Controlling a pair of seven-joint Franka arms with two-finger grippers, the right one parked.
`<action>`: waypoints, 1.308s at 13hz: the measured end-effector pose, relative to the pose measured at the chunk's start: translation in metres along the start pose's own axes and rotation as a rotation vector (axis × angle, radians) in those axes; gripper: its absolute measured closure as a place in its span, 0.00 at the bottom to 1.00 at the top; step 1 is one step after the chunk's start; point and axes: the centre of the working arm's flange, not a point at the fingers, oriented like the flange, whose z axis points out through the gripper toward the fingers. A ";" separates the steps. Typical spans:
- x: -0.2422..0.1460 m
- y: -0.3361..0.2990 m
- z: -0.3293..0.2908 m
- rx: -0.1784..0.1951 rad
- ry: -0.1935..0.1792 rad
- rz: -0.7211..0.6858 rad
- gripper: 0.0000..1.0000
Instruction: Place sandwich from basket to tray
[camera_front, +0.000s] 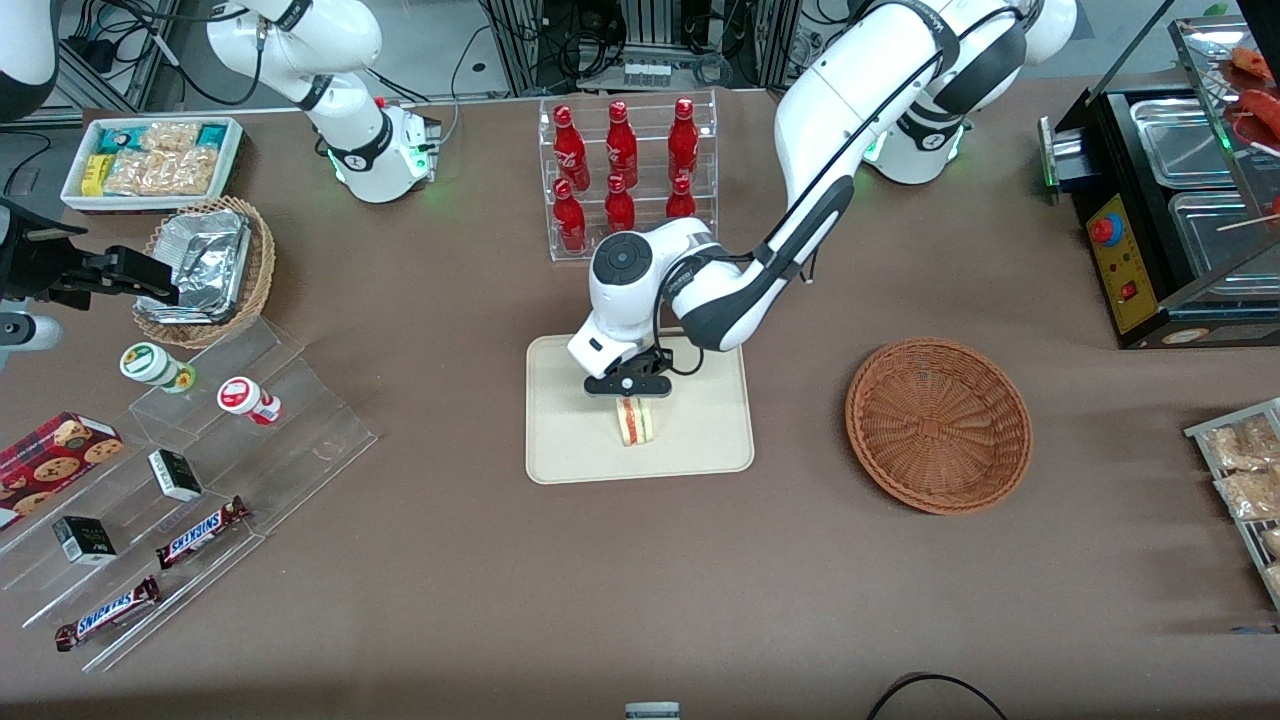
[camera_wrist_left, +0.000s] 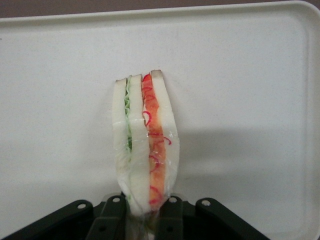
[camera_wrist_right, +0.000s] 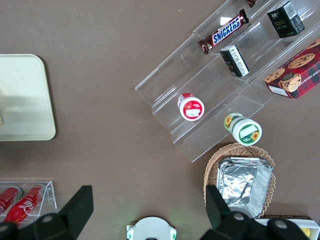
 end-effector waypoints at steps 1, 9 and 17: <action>0.000 0.001 -0.001 -0.001 0.001 0.000 0.67; 0.014 -0.002 -0.064 0.032 0.015 -0.041 0.00; 0.081 -0.136 -0.241 0.095 -0.011 -0.222 0.00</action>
